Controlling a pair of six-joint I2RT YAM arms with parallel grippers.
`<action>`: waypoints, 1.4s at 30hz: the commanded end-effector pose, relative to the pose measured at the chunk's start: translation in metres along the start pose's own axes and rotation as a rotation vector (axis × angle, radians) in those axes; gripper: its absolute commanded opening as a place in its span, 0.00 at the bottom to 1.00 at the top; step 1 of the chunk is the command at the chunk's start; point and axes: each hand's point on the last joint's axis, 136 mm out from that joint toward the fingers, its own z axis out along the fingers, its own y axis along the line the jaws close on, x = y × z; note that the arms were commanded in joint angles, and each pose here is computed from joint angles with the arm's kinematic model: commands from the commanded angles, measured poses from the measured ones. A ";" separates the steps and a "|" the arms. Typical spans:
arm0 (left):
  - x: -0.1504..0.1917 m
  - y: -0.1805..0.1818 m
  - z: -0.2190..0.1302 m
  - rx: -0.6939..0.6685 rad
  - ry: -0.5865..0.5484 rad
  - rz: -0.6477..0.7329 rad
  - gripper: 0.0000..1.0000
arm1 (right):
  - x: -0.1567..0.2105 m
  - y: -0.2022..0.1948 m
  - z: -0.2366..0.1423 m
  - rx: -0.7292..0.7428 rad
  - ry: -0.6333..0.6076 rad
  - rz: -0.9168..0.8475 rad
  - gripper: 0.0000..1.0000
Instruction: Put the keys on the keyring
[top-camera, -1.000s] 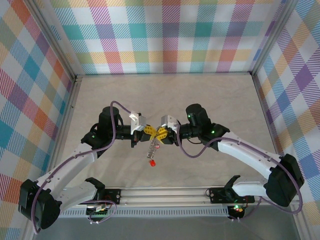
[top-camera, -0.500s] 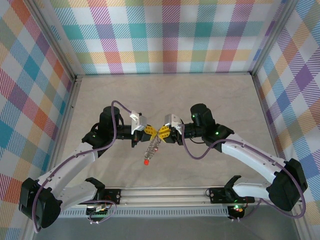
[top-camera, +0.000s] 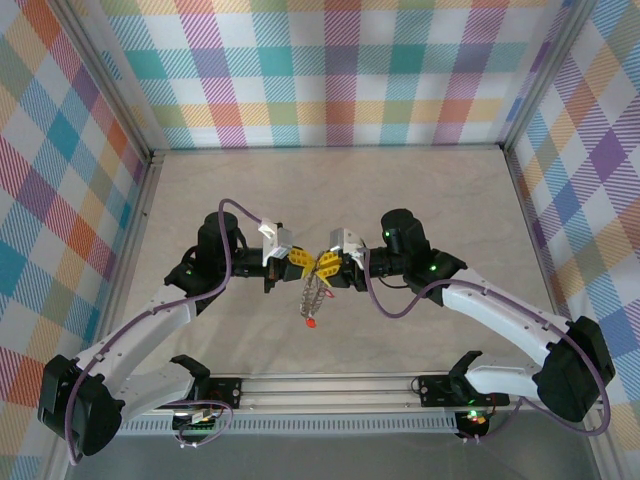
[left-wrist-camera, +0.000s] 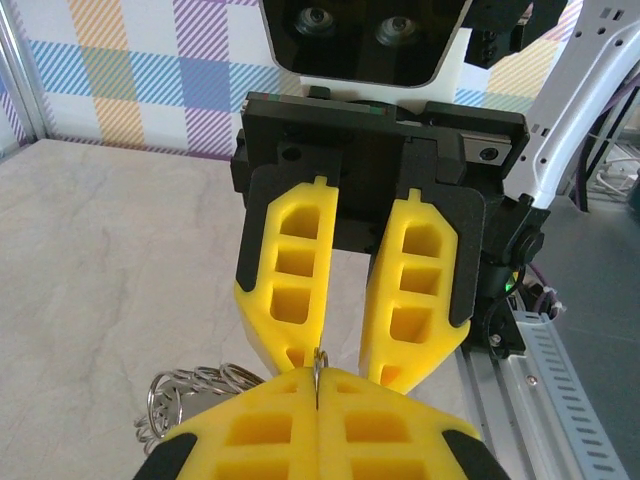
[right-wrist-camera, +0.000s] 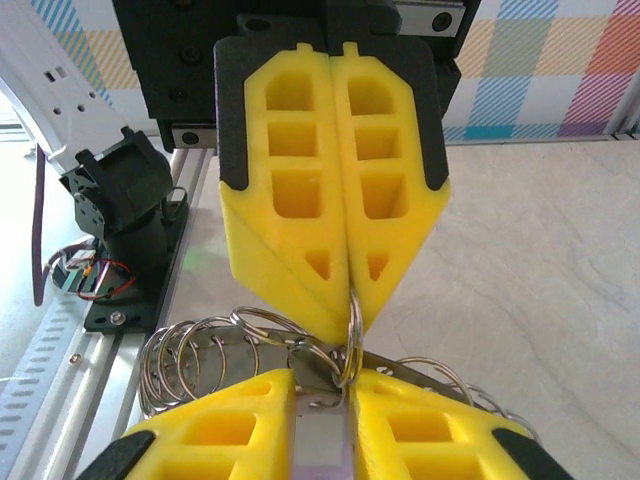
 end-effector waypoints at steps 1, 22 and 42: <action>-0.016 -0.005 -0.001 0.016 -0.055 0.054 0.00 | -0.011 0.006 0.001 -0.052 -0.047 -0.011 0.21; 0.002 0.001 0.003 -0.011 0.041 0.001 0.10 | -0.002 0.004 0.001 -0.048 0.026 -0.015 0.00; 0.007 -0.012 0.013 0.185 0.174 -0.031 0.17 | -0.003 0.011 -0.009 -0.121 0.204 -0.046 0.00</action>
